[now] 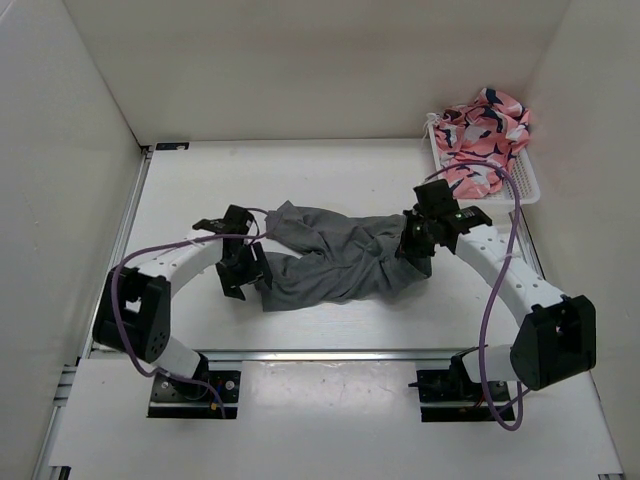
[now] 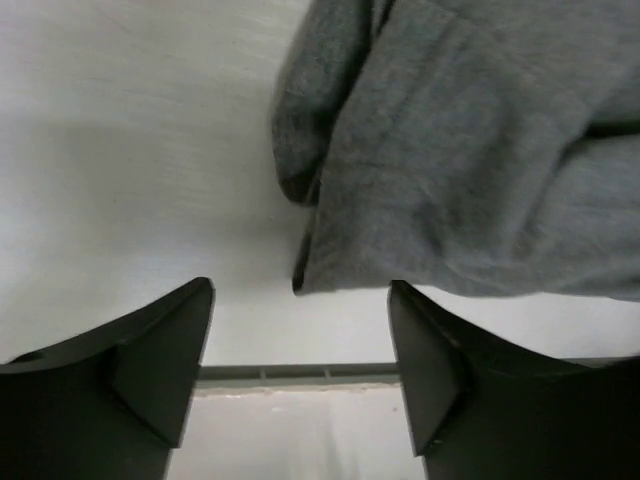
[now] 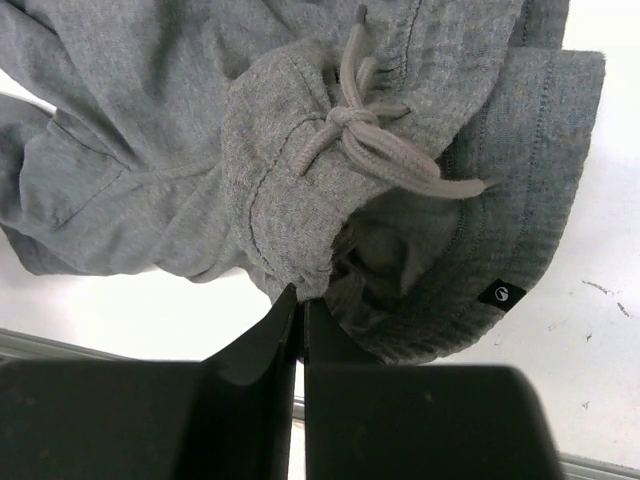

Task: Fold and stack the shorts
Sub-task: Flatten the shorts out

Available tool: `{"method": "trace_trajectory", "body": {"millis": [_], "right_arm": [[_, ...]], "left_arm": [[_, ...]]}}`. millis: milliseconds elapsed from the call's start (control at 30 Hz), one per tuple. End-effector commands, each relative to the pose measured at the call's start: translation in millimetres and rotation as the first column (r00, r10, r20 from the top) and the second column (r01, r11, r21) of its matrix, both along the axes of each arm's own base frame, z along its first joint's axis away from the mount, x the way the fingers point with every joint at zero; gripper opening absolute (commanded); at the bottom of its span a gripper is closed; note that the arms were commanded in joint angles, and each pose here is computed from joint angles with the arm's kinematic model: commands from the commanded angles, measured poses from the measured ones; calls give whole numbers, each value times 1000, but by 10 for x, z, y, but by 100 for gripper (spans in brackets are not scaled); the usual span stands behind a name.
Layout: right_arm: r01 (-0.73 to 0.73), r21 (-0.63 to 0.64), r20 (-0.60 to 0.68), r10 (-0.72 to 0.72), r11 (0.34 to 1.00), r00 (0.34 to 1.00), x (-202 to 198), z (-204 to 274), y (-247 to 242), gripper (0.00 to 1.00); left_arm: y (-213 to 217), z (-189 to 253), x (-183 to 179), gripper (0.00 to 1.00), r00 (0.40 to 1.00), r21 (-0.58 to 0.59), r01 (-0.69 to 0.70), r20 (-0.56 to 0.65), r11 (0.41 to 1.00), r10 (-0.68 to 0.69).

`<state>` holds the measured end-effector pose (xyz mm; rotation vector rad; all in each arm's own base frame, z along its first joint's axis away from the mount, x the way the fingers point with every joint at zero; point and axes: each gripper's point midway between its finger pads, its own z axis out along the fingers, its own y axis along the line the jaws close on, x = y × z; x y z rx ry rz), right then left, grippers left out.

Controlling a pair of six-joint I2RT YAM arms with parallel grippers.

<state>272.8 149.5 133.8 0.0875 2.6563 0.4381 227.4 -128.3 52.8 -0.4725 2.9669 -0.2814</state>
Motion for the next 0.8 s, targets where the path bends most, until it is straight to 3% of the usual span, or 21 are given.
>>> {"method": "trace_trajectory", "body": {"millis": [0, 67, 267, 367, 400, 500, 567, 700, 767], "right_arm": [[11, 9, 47, -11, 1000, 999, 32, 74, -24, 0], [17, 4, 58, -17, 1000, 998, 38, 97, -42, 0], [28, -11, 65, -27, 1000, 998, 7, 54, -91, 0], [33, -18, 68, -32, 999, 997, -18, 41, -118, 0], [33, -19, 66, -32, 999, 997, -46, 27, -129, 0], [33, -25, 52, -32, 999, 998, -157, 67, -173, 0], [42, -34, 98, -38, 999, 994, -195, 241, -240, 0], [67, -36, 167, -60, 997, 984, -214, 477, -319, 0], [82, -46, 212, -70, 996, 975, -61, 609, -321, 0]], "left_arm": [[-139, -158, 119, 79, 1000, -53, 6, 29, 999, -4], [-199, -248, 64, 71, 1000, -72, 12, 1, 997, -12], [-453, -336, 22, 65, 997, -82, 74, -15, 994, -75], [-457, -398, -81, 18, 996, -95, 62, -58, 994, -68], [-503, -362, -101, 10, 995, -113, 74, -54, 991, -81], [-475, -111, -212, 10, 997, -142, 71, -20, 987, -74], [-403, 302, -107, 10, 993, -122, 68, 103, 990, -55], [-255, 1182, 291, 10, 957, -121, 5, 289, 993, 31], [-189, 1244, 509, 10, 954, -101, -14, 298, 995, 43]]}}
